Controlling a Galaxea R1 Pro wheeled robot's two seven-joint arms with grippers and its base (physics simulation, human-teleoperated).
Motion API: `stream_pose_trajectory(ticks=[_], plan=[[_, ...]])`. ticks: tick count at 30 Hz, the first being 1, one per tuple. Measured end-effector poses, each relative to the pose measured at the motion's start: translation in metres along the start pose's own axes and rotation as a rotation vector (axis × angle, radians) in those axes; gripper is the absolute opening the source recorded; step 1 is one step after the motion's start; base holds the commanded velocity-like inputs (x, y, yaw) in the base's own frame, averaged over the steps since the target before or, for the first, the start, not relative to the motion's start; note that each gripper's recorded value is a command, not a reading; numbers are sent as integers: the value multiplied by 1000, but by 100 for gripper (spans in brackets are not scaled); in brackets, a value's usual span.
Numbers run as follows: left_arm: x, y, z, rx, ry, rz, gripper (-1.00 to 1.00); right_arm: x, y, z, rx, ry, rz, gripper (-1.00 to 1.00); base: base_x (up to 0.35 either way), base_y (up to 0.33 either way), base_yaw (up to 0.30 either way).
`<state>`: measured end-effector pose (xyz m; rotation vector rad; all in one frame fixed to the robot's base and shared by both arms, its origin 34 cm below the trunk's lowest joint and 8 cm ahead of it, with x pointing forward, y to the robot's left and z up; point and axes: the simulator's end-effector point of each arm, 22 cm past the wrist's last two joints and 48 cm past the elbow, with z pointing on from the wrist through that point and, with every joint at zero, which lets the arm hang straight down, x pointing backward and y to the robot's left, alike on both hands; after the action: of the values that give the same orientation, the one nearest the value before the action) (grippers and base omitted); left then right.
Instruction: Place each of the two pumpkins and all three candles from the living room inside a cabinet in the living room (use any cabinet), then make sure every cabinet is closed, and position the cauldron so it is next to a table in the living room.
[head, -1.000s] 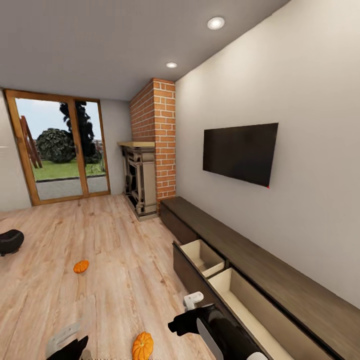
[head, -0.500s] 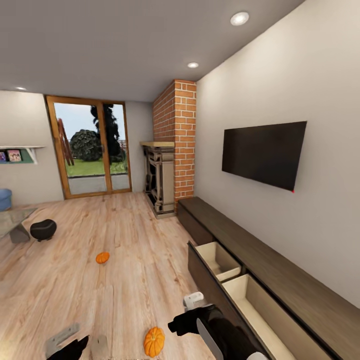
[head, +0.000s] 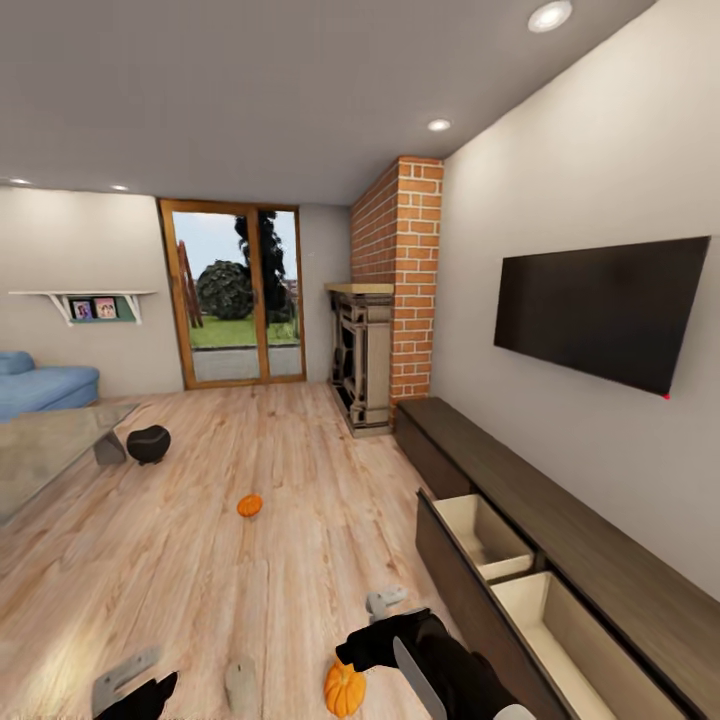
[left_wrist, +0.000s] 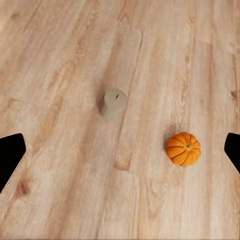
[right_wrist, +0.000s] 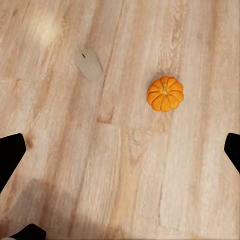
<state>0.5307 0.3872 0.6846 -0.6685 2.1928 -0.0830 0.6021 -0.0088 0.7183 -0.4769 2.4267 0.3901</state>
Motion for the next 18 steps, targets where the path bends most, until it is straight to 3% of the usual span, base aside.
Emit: stream_pose_trajectory(ticks=[18], plan=[[0, -1, 0, 1, 0, 1, 100, 0, 0, 0, -1, 0, 0, 100, 26, -11, 284]])
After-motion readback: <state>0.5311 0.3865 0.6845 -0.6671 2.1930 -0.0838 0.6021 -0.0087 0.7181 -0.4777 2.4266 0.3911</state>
